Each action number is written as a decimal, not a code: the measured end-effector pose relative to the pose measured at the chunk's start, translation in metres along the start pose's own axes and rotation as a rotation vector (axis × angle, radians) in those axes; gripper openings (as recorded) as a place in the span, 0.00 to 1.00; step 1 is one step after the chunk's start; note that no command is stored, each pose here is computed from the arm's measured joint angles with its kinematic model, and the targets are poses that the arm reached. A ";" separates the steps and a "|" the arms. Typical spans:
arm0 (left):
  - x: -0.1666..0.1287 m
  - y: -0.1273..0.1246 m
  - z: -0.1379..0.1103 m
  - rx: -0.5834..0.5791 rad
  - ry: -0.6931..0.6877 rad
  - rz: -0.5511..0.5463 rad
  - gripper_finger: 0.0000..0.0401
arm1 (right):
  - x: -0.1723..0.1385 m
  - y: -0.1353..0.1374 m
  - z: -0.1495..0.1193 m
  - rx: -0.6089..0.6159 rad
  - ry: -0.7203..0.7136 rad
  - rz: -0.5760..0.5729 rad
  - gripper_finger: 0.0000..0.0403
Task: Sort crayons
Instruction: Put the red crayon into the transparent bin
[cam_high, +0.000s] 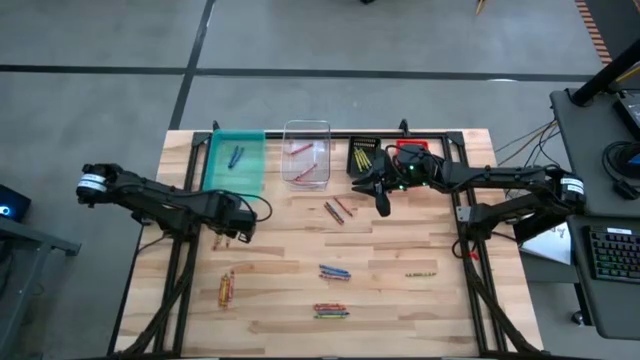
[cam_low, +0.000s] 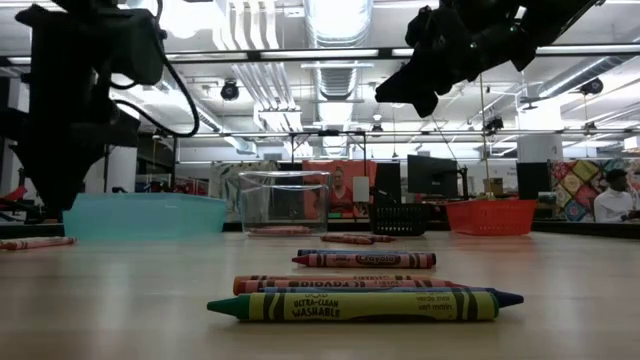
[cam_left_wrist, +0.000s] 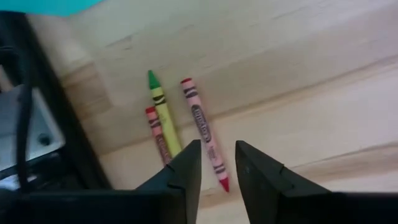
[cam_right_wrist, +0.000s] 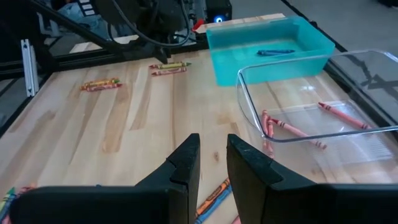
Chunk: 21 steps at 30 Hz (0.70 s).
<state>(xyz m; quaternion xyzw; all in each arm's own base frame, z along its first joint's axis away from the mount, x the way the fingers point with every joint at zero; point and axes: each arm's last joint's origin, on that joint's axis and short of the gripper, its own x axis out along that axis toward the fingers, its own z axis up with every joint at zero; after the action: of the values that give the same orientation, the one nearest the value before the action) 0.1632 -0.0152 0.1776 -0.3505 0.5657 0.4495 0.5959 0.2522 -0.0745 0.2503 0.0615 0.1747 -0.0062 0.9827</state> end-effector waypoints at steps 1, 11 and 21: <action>0.002 0.000 0.000 -0.003 -0.005 -0.008 0.22 | 0.000 0.000 0.000 -0.004 0.000 0.000 0.17; 0.022 0.005 -0.003 -0.040 -0.038 -0.008 0.26 | 0.000 0.000 0.000 -0.032 -0.003 0.000 0.17; 0.033 0.008 -0.005 -0.075 -0.067 -0.013 0.26 | 0.000 0.000 0.001 -0.040 -0.008 -0.001 0.17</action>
<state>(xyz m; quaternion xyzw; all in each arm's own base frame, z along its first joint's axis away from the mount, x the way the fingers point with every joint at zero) 0.1529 -0.0122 0.1451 -0.3612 0.5258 0.4779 0.6039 0.2525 -0.0746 0.2511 0.0420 0.1711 -0.0034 0.9844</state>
